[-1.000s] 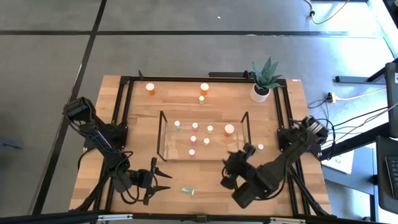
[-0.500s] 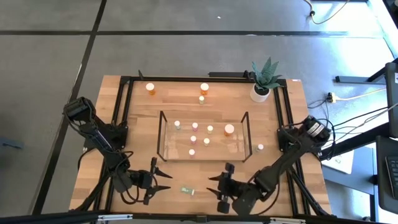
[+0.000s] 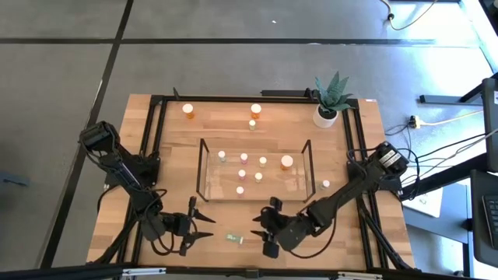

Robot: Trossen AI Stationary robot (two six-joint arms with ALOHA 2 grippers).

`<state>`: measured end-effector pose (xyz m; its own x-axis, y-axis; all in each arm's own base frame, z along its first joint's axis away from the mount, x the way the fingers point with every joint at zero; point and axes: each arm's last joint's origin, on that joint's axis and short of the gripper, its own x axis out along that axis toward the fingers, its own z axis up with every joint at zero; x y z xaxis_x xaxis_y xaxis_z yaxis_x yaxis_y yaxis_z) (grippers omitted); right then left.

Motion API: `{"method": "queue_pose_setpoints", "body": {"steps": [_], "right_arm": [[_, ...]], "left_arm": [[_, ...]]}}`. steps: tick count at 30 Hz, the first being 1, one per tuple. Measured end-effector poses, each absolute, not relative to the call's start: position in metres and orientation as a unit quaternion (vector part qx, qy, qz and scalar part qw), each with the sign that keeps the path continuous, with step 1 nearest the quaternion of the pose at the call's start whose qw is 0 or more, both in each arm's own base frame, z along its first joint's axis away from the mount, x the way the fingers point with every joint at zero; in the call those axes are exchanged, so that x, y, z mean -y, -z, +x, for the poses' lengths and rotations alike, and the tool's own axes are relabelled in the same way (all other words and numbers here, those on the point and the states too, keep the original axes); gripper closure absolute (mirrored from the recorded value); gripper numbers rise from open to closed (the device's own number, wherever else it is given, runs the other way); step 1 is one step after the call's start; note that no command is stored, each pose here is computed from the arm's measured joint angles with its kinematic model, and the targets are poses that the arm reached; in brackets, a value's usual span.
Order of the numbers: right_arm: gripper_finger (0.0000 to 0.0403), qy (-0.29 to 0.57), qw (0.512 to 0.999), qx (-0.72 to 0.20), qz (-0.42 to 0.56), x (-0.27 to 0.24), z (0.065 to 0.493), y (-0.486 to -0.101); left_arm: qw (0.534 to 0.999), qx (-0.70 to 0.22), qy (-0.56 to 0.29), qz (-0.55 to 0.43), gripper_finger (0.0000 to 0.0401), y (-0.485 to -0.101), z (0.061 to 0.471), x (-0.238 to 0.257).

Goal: Pick and place medicine bottles onto shelf by color
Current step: Put the bottom blue pill bottle on the shelf aligned with the other blue pill bottle

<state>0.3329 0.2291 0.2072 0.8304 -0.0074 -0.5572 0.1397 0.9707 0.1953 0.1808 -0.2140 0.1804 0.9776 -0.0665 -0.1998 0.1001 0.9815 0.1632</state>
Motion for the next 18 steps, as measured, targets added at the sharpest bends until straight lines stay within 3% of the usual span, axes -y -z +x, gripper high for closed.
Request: {"method": "queue_pose_setpoints", "body": {"steps": [9, 18], "right_arm": [[0.0164, 0.001, 0.947, -0.306, 0.095, -0.229, 0.335, -0.205], [0.0167, 0.014, 0.945, -0.32, 0.062, -0.239, 0.345, -0.161]], "left_arm": [[0.991, -0.098, 0.042, 0.086, 0.0226, -0.18, 0.181, 0.214], [0.99, -0.099, 0.042, 0.088, 0.0226, -0.18, 0.181, 0.214]]}}
